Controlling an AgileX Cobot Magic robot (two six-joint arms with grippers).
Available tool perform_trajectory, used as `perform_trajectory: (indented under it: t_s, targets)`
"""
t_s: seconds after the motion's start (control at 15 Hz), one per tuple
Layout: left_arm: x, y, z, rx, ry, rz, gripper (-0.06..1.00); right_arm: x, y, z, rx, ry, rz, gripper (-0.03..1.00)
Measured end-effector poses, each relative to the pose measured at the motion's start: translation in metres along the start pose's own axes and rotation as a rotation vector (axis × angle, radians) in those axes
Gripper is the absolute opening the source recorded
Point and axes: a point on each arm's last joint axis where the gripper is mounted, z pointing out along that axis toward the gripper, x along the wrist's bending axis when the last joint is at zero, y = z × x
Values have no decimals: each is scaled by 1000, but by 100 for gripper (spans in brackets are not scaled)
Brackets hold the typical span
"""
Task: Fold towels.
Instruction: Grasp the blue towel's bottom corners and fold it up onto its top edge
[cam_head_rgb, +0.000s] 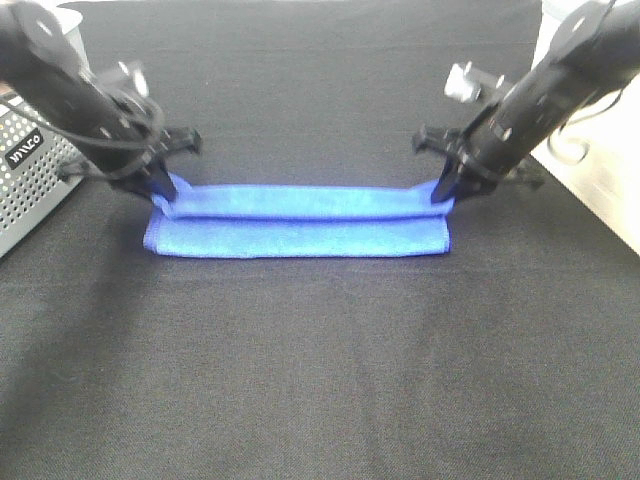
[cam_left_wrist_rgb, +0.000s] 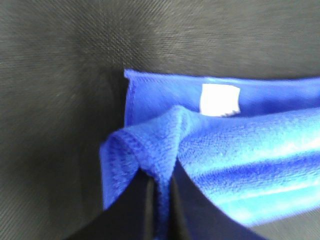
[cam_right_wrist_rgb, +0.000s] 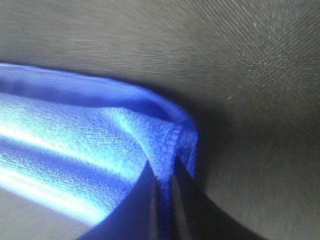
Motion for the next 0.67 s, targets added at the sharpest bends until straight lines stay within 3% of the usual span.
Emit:
perform_trajectory:
  t_s: [0.07, 0.27, 0.33, 0.47, 0.67]
  targets:
    - [1, 1, 7, 12, -1, -4, 19, -3, -1, 6, 10, -3, 7, 15]
    - [-1, 9, 6, -10, -9, 15, 59, -4, -1, 9, 5, 1, 17, 61]
    - [-1, 9, 6, -11, -7, 19, 67, -3, -1, 8, 8, 5, 20, 71]
    - [1, 8, 5, 8, 9, 36, 74, 2, -3, -2, 37, 20, 5, 80]
    - [3, 8, 5, 18, 19, 47, 76, 5, -3, -11, 52, 16, -19, 81]
